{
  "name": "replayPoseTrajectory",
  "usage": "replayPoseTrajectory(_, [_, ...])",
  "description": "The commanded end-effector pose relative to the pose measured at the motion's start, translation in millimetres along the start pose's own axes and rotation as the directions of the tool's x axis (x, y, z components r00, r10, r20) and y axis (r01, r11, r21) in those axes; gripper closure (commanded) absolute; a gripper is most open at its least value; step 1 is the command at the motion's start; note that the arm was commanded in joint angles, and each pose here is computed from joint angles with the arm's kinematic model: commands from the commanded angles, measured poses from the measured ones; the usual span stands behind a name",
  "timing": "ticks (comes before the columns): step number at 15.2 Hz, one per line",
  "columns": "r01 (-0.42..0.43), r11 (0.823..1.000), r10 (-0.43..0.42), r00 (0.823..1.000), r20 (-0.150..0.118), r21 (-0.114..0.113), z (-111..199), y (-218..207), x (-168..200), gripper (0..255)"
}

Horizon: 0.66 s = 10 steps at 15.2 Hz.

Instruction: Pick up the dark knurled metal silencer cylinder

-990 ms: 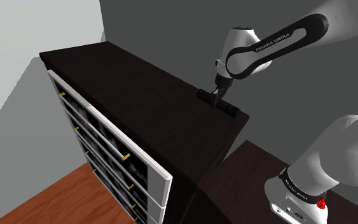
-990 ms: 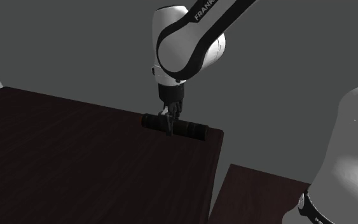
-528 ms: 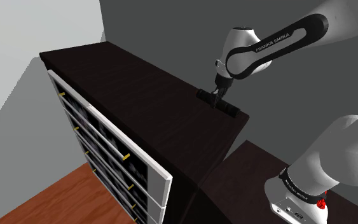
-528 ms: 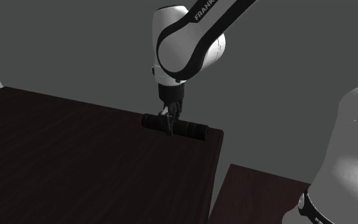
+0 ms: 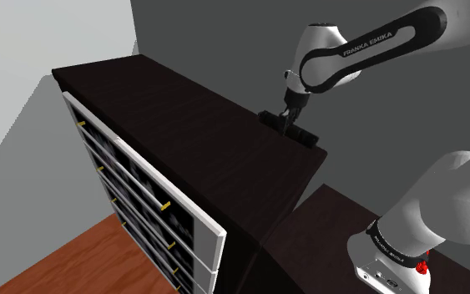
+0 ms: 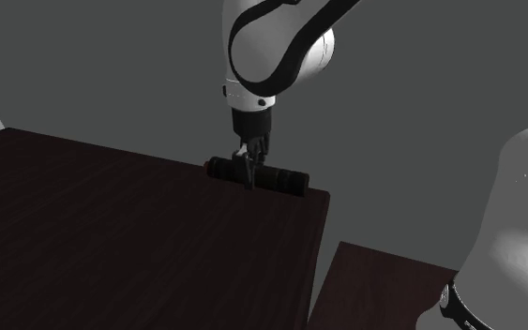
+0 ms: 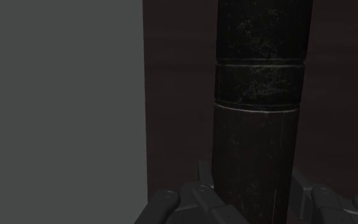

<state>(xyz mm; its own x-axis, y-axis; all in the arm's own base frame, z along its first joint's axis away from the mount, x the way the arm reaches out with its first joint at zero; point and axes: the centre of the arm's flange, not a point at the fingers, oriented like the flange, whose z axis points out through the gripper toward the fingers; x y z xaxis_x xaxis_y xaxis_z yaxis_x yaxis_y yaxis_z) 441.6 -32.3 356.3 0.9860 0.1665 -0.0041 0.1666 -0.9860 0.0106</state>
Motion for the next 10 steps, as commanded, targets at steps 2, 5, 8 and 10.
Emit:
replayPoseTrajectory(2, [-0.002,1.0,0.002,1.0,-0.003,0.0,-17.8,1.8,-0.5,255])
replayPoseTrajectory(5, [-0.002,1.0,0.002,1.0,-0.003,0.0,-33.6,1.9,-0.5,255])
replayPoseTrajectory(8, [-0.002,1.0,0.002,1.0,-0.003,0.0,-49.4,2.1,-0.6,255])
replayPoseTrajectory(10, [-0.002,1.0,0.002,1.0,-0.003,0.0,-50.2,2.1,-0.6,255])
